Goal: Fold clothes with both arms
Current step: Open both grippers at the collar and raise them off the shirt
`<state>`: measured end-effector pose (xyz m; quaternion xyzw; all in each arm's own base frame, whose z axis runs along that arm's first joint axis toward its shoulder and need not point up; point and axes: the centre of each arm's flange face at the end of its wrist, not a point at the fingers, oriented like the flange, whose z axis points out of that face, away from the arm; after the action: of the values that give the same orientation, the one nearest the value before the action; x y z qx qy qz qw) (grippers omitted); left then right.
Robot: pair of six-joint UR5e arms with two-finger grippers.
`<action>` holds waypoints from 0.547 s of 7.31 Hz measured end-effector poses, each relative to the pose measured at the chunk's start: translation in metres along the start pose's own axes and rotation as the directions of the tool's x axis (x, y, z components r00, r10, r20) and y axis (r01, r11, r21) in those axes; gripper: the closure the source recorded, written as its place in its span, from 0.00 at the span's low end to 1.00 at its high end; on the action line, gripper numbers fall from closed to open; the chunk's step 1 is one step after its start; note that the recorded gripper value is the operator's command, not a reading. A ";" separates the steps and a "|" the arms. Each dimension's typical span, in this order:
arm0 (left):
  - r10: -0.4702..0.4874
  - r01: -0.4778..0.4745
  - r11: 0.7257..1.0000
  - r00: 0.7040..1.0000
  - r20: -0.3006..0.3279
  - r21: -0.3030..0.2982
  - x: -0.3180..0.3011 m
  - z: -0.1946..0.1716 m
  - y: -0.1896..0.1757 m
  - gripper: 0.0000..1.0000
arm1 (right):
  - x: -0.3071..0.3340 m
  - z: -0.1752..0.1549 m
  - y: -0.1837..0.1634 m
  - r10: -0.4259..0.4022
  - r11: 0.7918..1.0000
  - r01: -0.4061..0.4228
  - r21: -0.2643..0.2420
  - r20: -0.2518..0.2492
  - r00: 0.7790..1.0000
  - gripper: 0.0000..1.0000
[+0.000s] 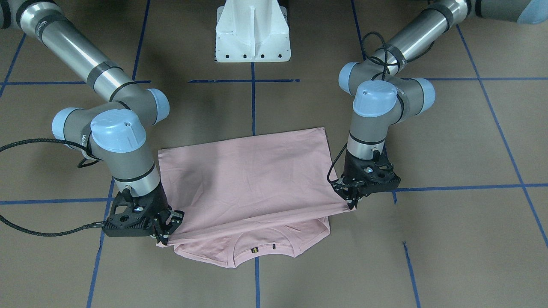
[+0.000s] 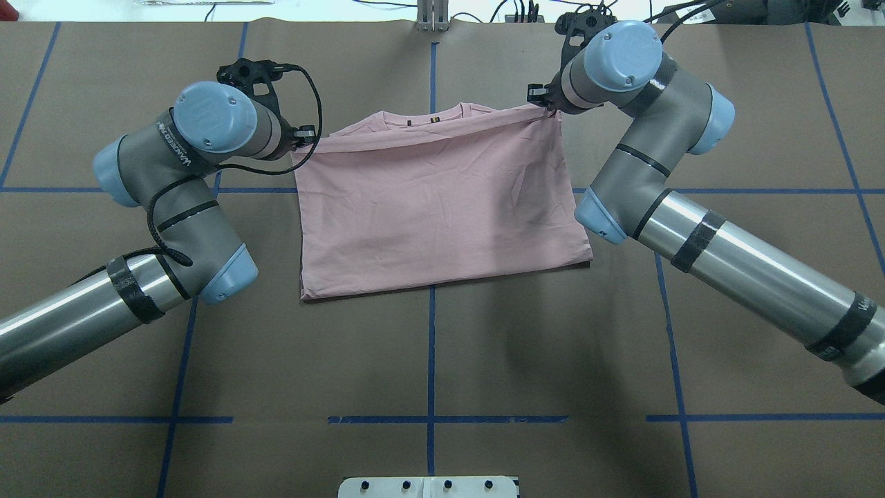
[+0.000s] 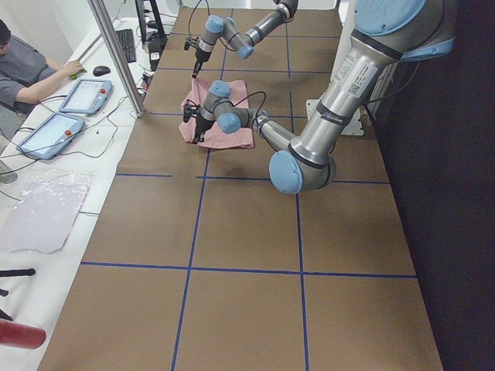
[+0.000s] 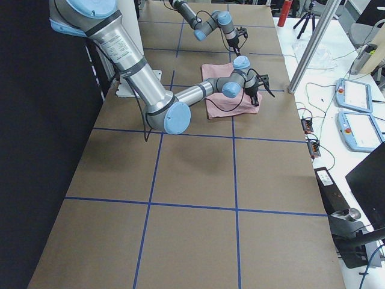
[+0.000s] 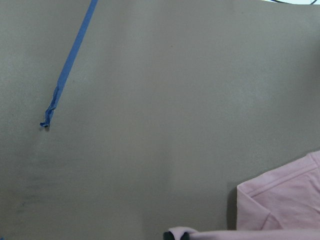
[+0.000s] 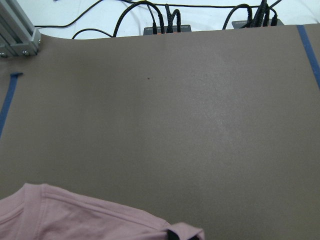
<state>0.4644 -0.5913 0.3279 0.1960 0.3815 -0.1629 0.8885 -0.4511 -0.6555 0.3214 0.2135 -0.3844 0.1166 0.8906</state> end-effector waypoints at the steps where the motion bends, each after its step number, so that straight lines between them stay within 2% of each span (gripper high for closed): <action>1: 0.000 0.000 1.000 1.000 -0.004 0.001 0.003 -0.001 -0.001 0.76 | -0.001 -0.001 0.000 0.001 1.000 -0.001 0.000 0.003 1.000 0.93; 2: 0.001 -0.001 1.000 1.000 -0.008 0.002 0.004 -0.003 -0.001 0.01 | -0.002 -0.002 0.000 0.002 1.000 -0.002 0.005 0.016 1.000 0.01; 4: 0.001 -0.001 1.000 1.000 -0.015 0.005 0.006 -0.004 -0.002 0.00 | 0.003 -0.001 0.006 0.005 1.000 -0.005 0.000 0.042 0.999 0.00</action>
<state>0.4652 -0.5920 0.3204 0.1996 0.3877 -0.1620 0.8852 -0.4504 -0.6498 0.3241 0.2147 -0.4035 0.1143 0.8820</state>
